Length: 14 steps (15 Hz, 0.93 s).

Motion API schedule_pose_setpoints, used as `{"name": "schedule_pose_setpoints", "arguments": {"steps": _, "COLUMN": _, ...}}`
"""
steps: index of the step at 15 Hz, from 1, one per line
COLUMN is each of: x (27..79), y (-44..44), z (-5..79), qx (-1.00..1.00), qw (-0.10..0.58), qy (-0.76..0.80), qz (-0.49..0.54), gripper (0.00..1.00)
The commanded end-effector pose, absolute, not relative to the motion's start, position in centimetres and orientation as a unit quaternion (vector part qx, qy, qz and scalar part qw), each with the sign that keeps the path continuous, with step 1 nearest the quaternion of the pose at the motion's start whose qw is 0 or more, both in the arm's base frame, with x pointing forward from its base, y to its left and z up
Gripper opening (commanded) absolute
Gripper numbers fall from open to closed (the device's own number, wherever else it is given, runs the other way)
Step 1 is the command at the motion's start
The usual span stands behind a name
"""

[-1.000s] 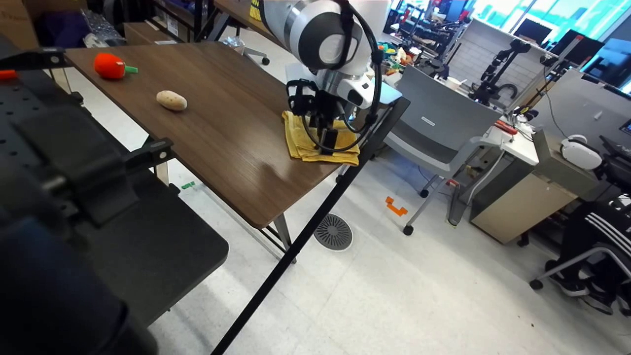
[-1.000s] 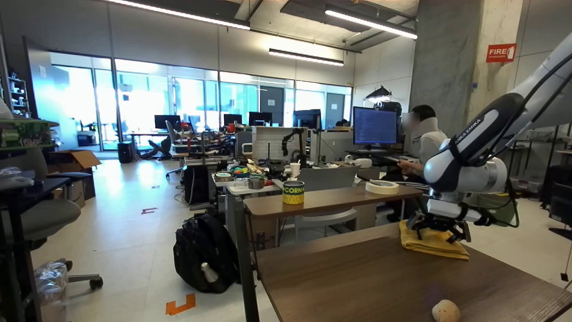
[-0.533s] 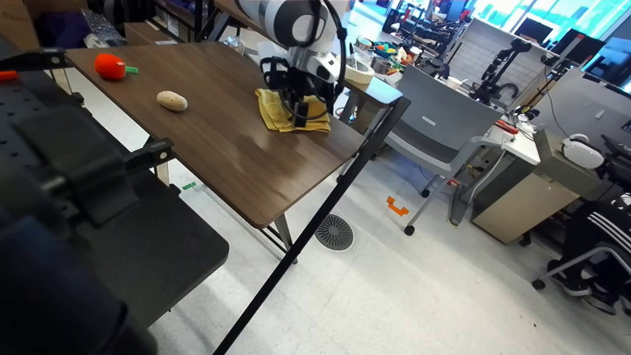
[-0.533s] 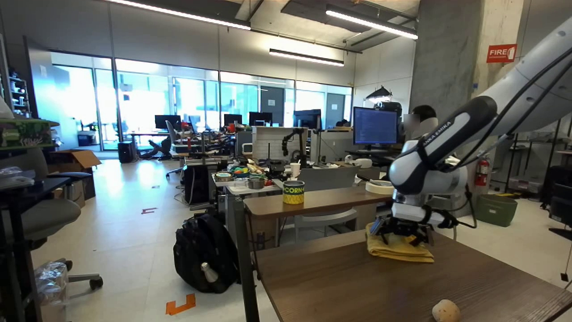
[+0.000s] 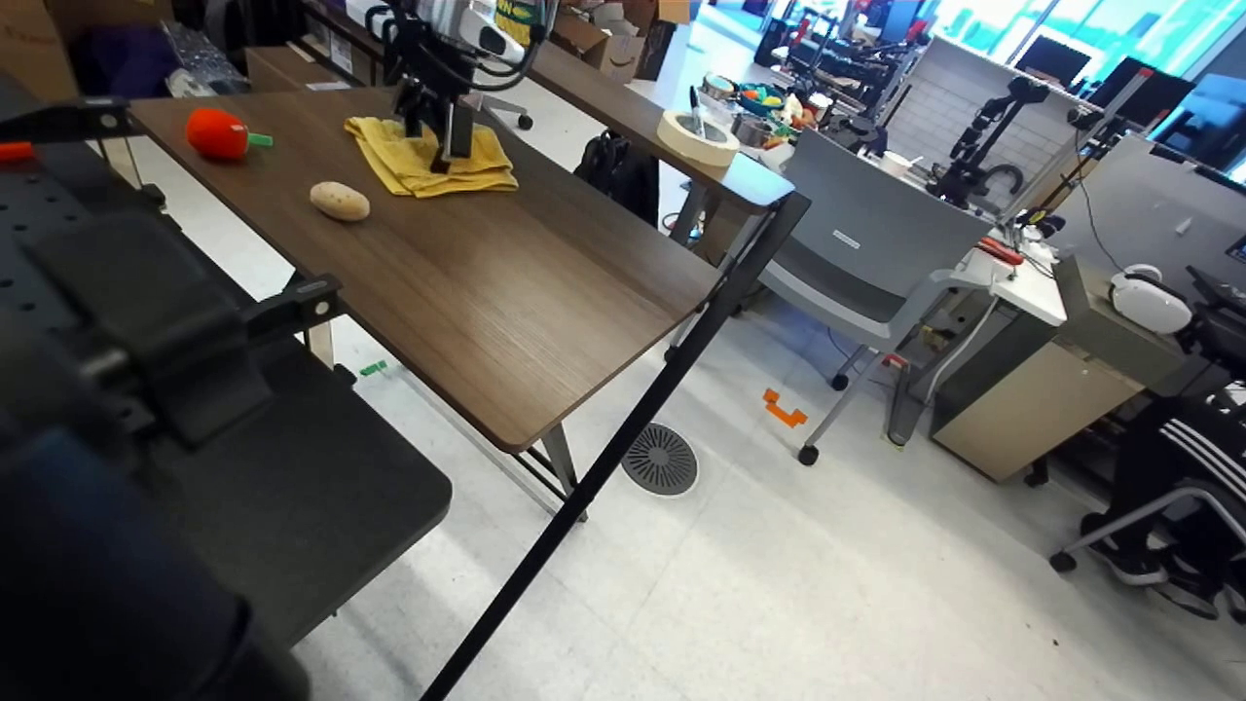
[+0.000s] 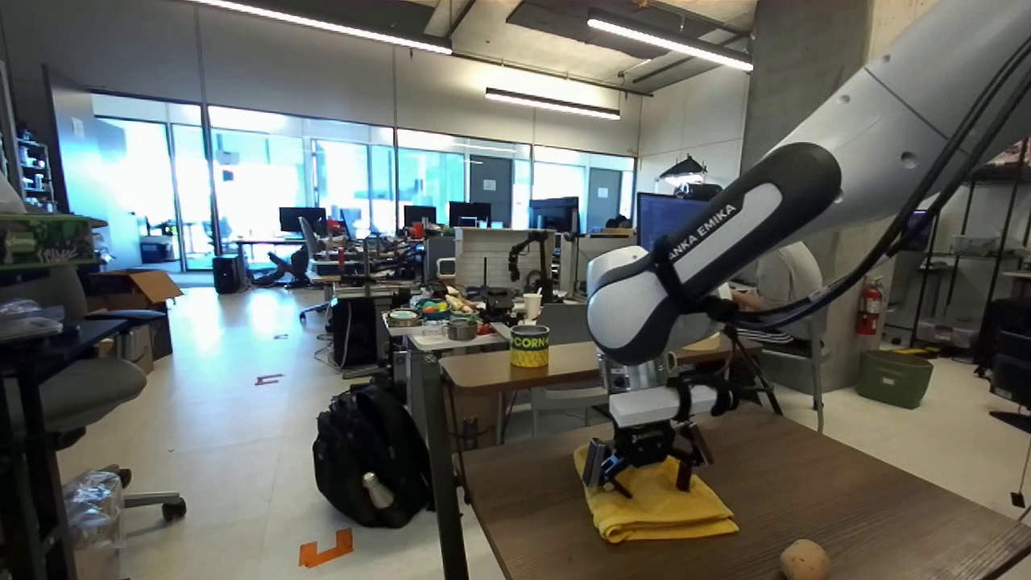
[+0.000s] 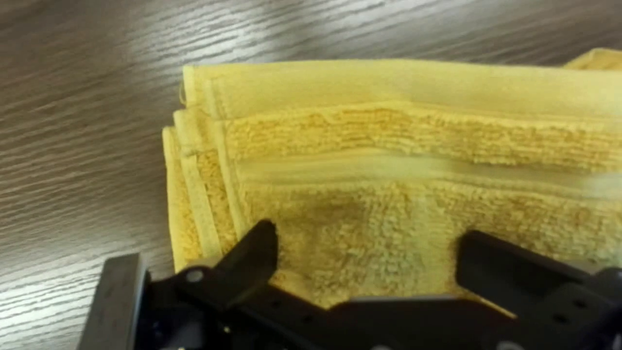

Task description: Move the two plush toys to the left and use the towel to the wipe the table

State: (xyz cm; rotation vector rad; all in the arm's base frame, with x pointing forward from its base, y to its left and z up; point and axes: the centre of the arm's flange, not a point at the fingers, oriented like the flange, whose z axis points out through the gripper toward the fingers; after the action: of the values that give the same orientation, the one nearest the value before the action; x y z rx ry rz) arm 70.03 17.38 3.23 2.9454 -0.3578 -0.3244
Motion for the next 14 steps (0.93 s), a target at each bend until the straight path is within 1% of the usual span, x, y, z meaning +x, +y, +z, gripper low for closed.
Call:
{"name": "schedule_pose_setpoints", "arguments": {"steps": 1, "x": 72.2, "y": 20.8, "z": 2.4, "qx": 0.978, "qw": 0.159, "qy": -0.084, "qz": -0.104, "gripper": 1.0}}
{"name": "schedule_pose_setpoints", "arguments": {"steps": 3, "x": 72.4, "y": 20.5, "z": 2.8, "qx": 0.973, "qw": 0.194, "qy": -0.078, "qz": -0.096, "gripper": 1.0}}
{"name": "schedule_pose_setpoints", "arguments": {"steps": 4, "x": 72.6, "y": 19.5, "z": 3.1, "qx": 0.973, "qw": 0.199, "qy": -0.075, "qz": -0.092, "gripper": 1.0}}
{"name": "schedule_pose_setpoints", "arguments": {"steps": 5, "x": 72.6, "y": 18.3, "z": 3.3, "qx": 0.975, "qw": 0.19, "qy": -0.077, "qz": -0.09, "gripper": 1.0}}
{"name": "schedule_pose_setpoints", "arguments": {"steps": 6, "x": 70.2, "y": 19.7, "z": 3.7, "qx": 0.976, "qw": 0.18, "qy": -0.078, "qz": -0.094, "gripper": 1.0}}
{"name": "schedule_pose_setpoints", "arguments": {"steps": 9, "x": 70.9, "y": 17.9, "z": 3.7, "qx": 0.976, "qw": 0.18, "qy": -0.084, "qz": -0.091, "gripper": 1.0}}
{"name": "schedule_pose_setpoints", "arguments": {"steps": 11, "x": 70.7, "y": 17.4, "z": 3.9, "qx": 0.988, "qw": 0.098, "qy": -0.092, "qz": -0.08, "gripper": 1.0}}
{"name": "schedule_pose_setpoints", "arguments": {"steps": 14, "x": 71.4, "y": 19.6, "z": 3.8, "qx": 0.993, "qw": 0.034, "qy": -0.088, "qz": -0.07, "gripper": 1.0}}
